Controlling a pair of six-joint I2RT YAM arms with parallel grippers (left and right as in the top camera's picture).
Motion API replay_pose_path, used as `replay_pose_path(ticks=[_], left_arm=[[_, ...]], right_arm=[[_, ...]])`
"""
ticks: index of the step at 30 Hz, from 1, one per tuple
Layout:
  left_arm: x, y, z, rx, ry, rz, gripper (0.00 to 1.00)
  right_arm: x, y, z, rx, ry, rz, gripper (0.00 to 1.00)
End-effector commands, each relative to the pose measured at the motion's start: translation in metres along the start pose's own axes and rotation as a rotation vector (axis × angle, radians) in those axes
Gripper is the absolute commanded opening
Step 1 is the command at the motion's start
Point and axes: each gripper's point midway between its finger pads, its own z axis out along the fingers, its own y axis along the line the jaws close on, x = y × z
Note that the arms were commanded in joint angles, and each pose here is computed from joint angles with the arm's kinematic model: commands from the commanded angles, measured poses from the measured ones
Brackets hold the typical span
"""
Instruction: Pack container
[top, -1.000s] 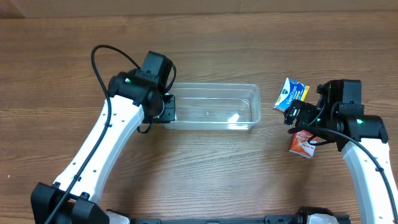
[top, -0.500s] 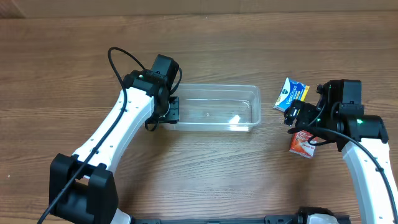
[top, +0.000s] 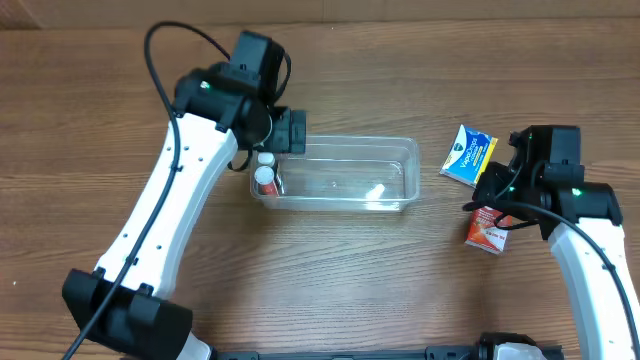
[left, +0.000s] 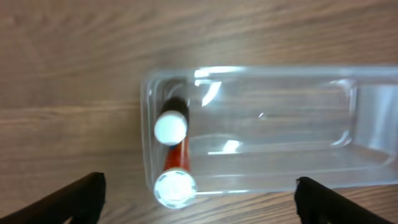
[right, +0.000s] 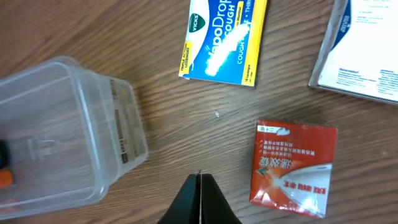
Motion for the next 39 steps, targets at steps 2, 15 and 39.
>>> replay_pose_path(ticks=[2,15,39], left_arm=[[-0.031,0.018,-0.062,0.035,-0.192,-0.049,1.00],[-0.022,0.110,-0.110,-0.056,-0.272,-0.268,1.00],[-0.021,0.110,-0.109,-0.060,-0.267,-0.247,1.00]], right_arm=[[-0.023,0.003,0.023,-0.006,-0.009,0.007,0.24],[-0.123,0.005,0.025,0.141,-0.064,0.078,1.00],[-0.067,-0.032,0.164,0.239,0.272,0.104,0.72]])
